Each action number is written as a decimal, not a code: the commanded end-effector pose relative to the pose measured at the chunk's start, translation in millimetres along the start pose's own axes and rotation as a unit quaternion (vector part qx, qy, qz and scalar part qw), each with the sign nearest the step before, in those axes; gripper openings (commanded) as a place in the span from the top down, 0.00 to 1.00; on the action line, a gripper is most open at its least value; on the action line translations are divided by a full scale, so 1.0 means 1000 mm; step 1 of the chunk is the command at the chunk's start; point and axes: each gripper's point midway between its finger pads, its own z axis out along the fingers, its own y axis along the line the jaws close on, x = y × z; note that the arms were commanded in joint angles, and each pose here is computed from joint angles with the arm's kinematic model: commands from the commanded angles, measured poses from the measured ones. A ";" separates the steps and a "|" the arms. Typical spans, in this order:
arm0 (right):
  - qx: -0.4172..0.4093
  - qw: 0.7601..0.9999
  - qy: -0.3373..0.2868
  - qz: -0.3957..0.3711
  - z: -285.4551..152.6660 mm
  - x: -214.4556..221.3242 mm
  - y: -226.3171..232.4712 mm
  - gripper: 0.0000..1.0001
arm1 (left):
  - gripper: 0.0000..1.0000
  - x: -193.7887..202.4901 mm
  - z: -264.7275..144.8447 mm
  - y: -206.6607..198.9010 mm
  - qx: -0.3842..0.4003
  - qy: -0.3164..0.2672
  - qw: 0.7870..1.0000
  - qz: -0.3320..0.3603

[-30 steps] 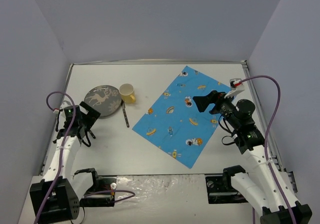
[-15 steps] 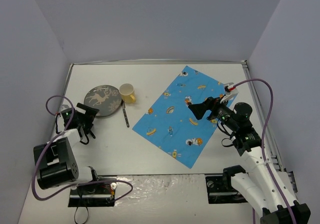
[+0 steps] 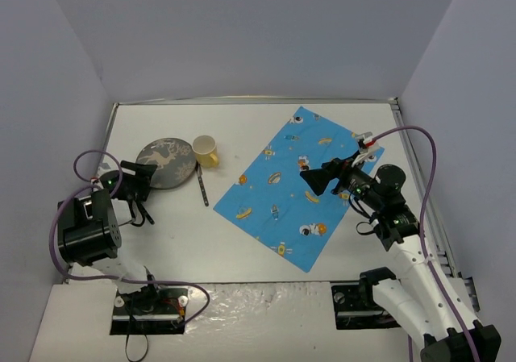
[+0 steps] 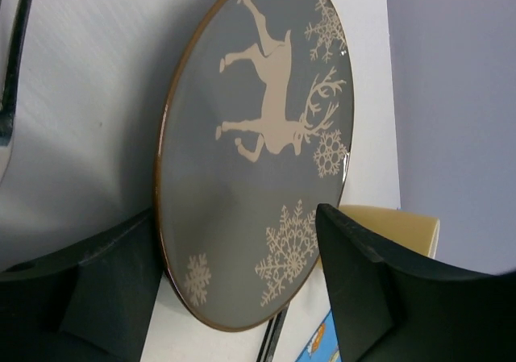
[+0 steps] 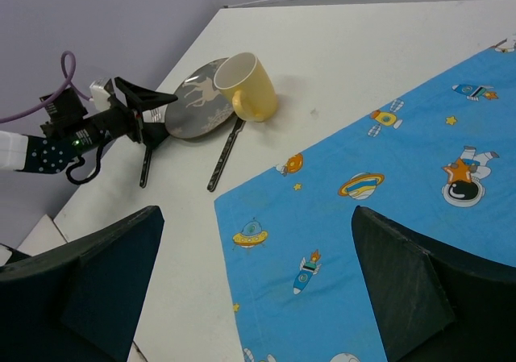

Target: Set the dinner table for one person

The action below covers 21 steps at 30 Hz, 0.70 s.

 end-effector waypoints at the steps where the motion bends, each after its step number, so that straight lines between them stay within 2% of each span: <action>1: -0.063 0.996 -0.040 -0.056 0.001 -0.028 0.031 0.00 | 0.34 -0.005 0.011 0.010 -0.005 -0.015 1.000 -0.023; 8: -0.076 0.994 -0.038 -0.071 0.000 -0.025 0.038 0.00 | 0.44 -0.002 0.019 0.022 -0.013 -0.015 0.999 -0.033; 11: -0.075 0.994 -0.032 -0.072 0.001 -0.022 0.037 0.00 | 0.62 -0.001 0.022 0.026 -0.014 -0.016 0.999 -0.038; 13: -0.075 0.994 -0.029 -0.073 0.001 -0.020 0.036 0.00 | 0.80 -0.003 0.024 0.026 -0.011 -0.020 0.999 -0.038; 16: -0.074 0.994 -0.027 -0.076 0.000 -0.018 0.036 0.00 | 1.00 -0.005 0.023 0.019 -0.001 -0.021 0.999 -0.038; 21: -0.074 0.994 -0.023 -0.077 0.000 -0.015 0.036 0.00 | 1.00 -0.016 0.011 -0.008 0.035 -0.033 0.998 -0.038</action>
